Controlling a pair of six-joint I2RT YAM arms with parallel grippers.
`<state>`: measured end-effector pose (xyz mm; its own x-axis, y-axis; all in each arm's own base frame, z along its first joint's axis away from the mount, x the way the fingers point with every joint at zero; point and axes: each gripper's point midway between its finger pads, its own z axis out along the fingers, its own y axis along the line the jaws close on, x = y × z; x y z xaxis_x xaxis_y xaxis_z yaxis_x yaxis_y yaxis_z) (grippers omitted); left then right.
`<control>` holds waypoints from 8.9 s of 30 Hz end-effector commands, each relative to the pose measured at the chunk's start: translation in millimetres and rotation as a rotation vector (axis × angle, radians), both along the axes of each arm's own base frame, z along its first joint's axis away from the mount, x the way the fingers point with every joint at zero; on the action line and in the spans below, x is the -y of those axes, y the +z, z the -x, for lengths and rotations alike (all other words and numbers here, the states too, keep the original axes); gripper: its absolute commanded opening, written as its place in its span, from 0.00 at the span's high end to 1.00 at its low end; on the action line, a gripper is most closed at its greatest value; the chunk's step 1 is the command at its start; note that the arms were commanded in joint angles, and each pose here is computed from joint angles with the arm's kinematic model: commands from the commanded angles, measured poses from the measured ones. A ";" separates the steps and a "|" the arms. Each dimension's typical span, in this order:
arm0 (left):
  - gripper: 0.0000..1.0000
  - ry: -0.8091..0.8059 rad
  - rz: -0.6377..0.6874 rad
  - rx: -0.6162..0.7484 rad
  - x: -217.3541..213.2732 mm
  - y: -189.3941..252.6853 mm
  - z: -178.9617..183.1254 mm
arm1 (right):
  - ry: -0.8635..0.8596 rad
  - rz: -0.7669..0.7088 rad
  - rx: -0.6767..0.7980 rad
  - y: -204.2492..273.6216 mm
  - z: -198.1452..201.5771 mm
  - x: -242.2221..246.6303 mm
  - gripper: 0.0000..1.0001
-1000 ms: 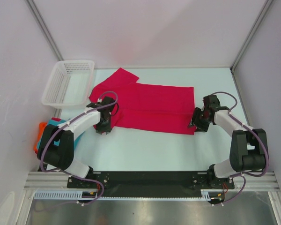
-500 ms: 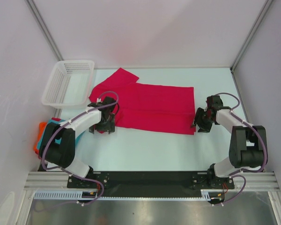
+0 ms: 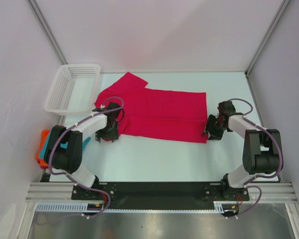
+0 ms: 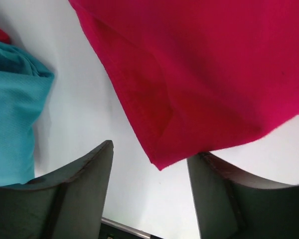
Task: Fold and stack the t-shirts
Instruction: Fold the flattened tshirt in 1/3 of the way, then grap the side of the flattened tshirt furthest away from the robot with both arms, then fold the other side of the tshirt into a rectangle
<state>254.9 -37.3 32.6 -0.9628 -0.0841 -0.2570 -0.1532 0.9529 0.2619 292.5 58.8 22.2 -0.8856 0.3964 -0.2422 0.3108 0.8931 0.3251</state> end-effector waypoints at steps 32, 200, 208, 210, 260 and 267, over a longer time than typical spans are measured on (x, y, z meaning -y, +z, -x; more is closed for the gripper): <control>1.00 0.060 0.053 0.089 -36.7 30.2 -30.9 | -0.302 0.090 0.196 42.8 -17.5 84.6 1.00; 1.00 0.038 0.438 0.240 -2.8 2.2 -283.6 | -0.207 -0.161 0.143 -36.2 -261.0 55.1 1.00; 1.00 0.034 0.430 0.308 -4.0 32.4 -287.5 | -0.178 -0.104 0.214 -1.3 -260.2 55.2 1.00; 1.00 0.027 0.416 0.332 -6.7 44.8 -287.7 | -0.169 -0.089 0.218 2.6 -256.3 54.5 1.00; 1.00 -0.024 0.437 0.511 10.4 136.9 -134.3 | -0.086 0.047 0.366 114.6 -100.8 32.5 1.00; 1.00 -0.027 0.438 0.508 10.0 133.8 -114.9 | -0.099 0.055 0.352 115.8 -78.3 33.9 1.00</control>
<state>374.5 -46.1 146.8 -0.7739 -0.2626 -0.5763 -0.1480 0.9598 -0.2386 383.8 27.2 133.6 -0.7061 0.4629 -0.5359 0.2712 0.8759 0.3992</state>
